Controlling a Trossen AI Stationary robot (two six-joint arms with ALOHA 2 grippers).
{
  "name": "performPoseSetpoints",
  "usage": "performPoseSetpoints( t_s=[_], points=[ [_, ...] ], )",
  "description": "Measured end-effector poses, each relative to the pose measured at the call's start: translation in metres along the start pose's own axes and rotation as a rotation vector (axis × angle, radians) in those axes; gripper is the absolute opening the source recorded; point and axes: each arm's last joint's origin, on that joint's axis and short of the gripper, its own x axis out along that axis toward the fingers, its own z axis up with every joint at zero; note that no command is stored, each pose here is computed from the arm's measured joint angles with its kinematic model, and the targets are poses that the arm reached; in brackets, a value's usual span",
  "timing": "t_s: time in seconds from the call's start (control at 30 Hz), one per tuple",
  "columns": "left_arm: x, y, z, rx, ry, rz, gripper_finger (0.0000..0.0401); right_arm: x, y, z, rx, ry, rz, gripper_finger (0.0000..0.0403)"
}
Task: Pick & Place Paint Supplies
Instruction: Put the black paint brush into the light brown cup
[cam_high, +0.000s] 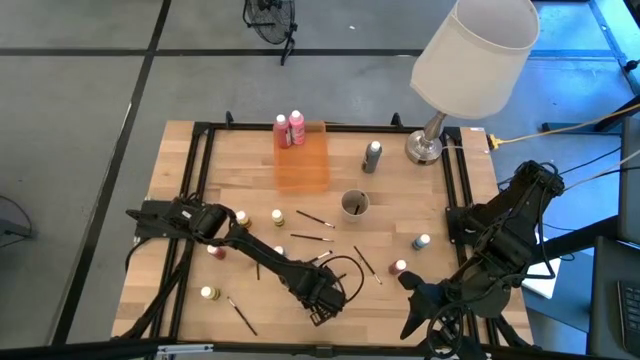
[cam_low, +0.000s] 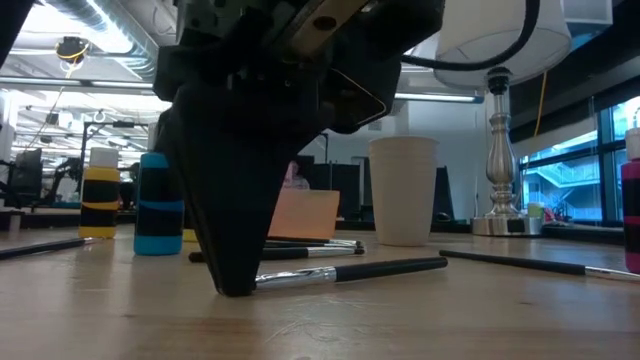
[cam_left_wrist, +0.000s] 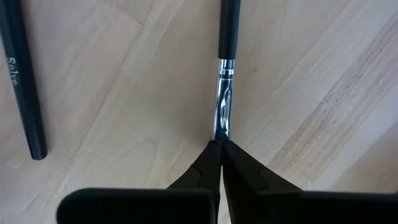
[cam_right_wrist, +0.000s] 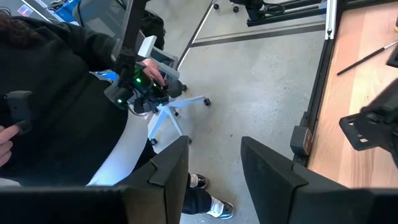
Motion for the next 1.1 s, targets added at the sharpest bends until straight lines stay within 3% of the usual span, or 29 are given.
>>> performPoseSetpoints(
  t_s=[0.23,0.53,0.9,1.1],
  points=[
    [-0.015,0.002,0.003,-0.025,-0.084,0.003,0.0002,0.000,0.000,0.000,0.000,0.000,0.000,0.0151],
    [-0.020,-0.004,-0.010,-0.022,-0.059,-0.010,0.0002,0.000,0.000,0.000,0.000,-0.003,0.002,0.0151],
    [-0.084,0.002,-0.025,-0.075,-0.141,-0.055,0.0002,0.000,-0.001,-0.004,-0.010,0.063,0.021,0.0151],
    [-0.128,0.010,-0.028,-0.127,-0.210,-0.152,0.0002,0.000,-0.005,-0.008,-0.174,0.101,-0.023,0.0151]
  ],
)
